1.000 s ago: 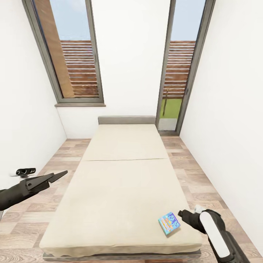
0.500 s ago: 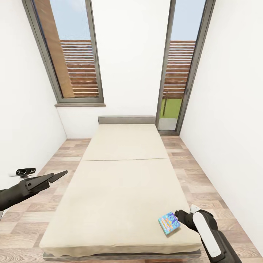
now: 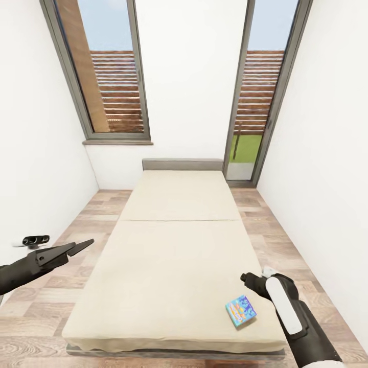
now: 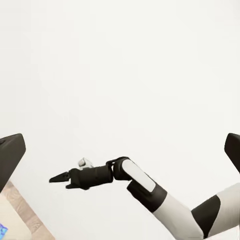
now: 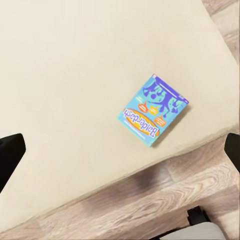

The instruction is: Put all the toys in the child's room - the three board games (two on the bed and one on the table), the two jigsaw puzzles on the table, and the tennis ball on the table - inside the toy box on the table in the child's room.

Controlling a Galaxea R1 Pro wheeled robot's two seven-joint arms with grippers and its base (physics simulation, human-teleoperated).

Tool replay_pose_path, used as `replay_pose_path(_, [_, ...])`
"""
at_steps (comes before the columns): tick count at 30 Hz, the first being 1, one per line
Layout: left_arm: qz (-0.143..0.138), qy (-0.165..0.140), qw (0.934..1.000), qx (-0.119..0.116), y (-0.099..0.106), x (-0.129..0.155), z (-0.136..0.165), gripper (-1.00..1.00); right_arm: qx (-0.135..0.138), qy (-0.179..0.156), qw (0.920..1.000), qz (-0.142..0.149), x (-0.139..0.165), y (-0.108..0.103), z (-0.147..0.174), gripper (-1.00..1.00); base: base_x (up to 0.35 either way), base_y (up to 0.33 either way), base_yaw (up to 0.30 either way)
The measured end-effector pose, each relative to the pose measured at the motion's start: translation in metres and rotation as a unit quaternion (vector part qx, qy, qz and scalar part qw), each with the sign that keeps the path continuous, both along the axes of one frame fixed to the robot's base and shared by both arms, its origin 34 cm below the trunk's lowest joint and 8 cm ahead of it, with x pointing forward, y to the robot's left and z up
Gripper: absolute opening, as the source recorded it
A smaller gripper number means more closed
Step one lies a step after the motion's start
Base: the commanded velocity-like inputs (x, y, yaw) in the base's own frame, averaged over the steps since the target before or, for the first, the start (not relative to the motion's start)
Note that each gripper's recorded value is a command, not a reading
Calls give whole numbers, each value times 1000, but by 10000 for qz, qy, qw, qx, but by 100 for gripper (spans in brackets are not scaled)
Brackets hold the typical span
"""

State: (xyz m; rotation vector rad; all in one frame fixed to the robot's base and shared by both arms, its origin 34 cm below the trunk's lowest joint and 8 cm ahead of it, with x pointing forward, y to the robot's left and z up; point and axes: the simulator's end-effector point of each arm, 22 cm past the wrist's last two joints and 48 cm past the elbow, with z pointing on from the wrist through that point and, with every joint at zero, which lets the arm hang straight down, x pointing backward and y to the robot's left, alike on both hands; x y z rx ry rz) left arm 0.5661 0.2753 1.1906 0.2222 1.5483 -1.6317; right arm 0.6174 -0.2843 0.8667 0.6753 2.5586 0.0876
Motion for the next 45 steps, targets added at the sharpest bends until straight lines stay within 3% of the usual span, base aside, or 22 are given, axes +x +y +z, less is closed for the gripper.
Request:
replay_pose_path(4, [16, 36, 10000, 10, 2, 1, -3, 100, -64, -162, 9995, 250, 23, 14, 17, 100, 0, 0, 121])
replay_pose_path(10, [-2, 100, 9999, -6, 0, 3, -8, 100, -111, -92, 9991, 407, 25, 21, 14, 100, 0, 0, 124])
replay_pose_path(33, [15, 342, 9993, 117, -2, 10, -33, 100, -181, 273, 9987, 379, 13, 11, -18, 100, 0, 0, 128])
replay_pose_path(45, [28, 384, 9992, 141, -2, 13, -42, 100, -255, 506, 9980, 284, 2, -9, -39, 100, 0, 0, 33])
